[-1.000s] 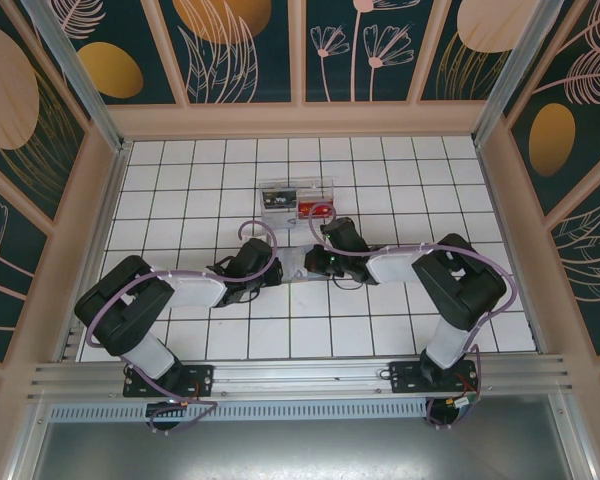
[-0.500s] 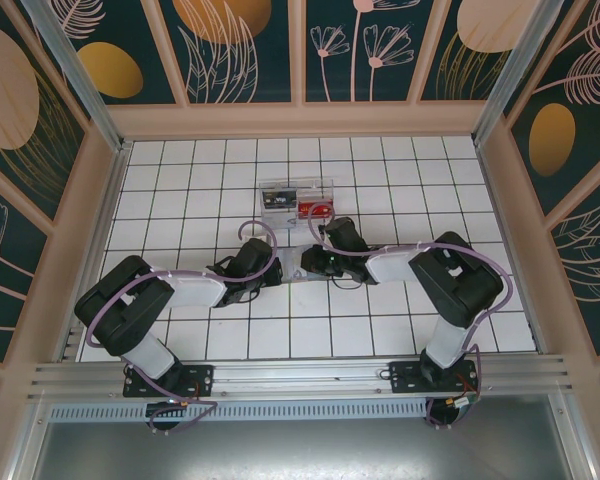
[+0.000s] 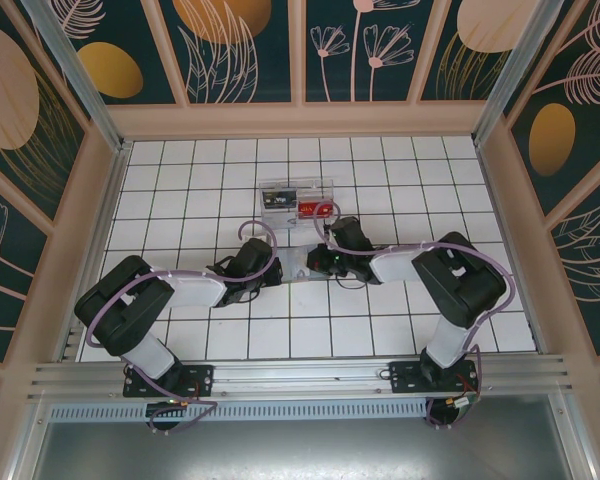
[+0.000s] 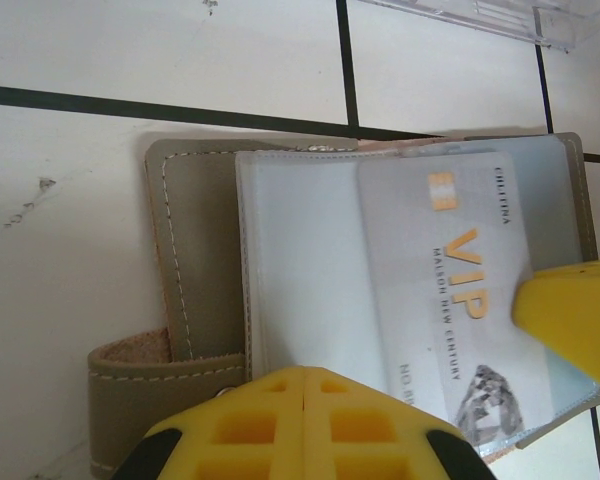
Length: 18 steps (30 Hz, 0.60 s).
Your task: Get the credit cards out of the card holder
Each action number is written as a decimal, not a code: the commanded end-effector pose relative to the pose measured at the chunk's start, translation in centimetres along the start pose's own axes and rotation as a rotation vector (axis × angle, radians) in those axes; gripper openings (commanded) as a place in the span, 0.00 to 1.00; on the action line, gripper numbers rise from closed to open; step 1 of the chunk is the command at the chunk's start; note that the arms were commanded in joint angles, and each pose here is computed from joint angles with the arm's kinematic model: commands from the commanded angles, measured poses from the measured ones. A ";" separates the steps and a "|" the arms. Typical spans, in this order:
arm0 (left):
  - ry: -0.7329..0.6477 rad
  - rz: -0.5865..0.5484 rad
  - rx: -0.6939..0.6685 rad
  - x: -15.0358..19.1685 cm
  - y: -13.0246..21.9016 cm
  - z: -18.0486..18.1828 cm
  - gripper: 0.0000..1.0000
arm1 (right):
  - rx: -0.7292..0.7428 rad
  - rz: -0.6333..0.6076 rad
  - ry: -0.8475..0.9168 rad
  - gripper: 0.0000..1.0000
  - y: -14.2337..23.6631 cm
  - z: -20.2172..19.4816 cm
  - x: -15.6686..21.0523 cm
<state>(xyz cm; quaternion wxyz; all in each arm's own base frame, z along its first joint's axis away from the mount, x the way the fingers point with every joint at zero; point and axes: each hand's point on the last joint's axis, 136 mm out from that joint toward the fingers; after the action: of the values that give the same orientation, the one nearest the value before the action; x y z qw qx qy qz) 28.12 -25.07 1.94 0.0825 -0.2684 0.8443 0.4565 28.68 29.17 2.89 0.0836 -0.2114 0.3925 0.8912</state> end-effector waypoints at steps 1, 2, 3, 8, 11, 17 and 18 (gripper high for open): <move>-0.007 0.015 -0.046 0.3 0.1 1.0 0.07 | 0.035 -0.024 0.007 0.00 1.3 -1.4 -0.1; -0.007 0.015 -0.048 0.3 0.1 1.1 0.07 | 0.037 -0.031 0.006 0.00 1.7 -1.6 -0.2; -0.007 0.015 -0.045 0.3 0.1 1.0 0.07 | 0.039 -0.036 0.007 0.00 1.9 -1.7 -0.2; -0.008 0.021 -0.021 0.1 0.5 0.1 0.08 | 0.030 -0.079 0.047 0.00 3.8 -1.0 -1.2; -0.011 0.006 0.010 -0.7 1.4 -1.1 0.10 | 0.043 -0.121 0.090 0.00 5.0 -0.3 -2.5; -0.014 -0.063 0.052 -2.7 4.1 -3.1 0.31 | 0.100 -0.203 0.212 0.00 7.3 1.2 -5.2; -0.005 -0.081 0.062 -3.1 4.8 -3.3 0.44 | 0.123 -0.220 0.247 0.00 7.6 1.4 -5.8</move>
<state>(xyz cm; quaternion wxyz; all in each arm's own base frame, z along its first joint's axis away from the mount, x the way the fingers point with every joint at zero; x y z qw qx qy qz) 28.09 -24.94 6.20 0.1034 -0.2775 0.8493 0.4371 29.88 25.56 9.08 0.1328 -0.3035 0.4050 0.8522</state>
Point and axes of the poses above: each hand's point on the last joint's axis, 136 mm out from that joint toward the fingers, its own y axis back along the fingers, its own z axis along the line the jaws close on, x = y × z, and after that the axes turned 12 degrees about y, right-handed
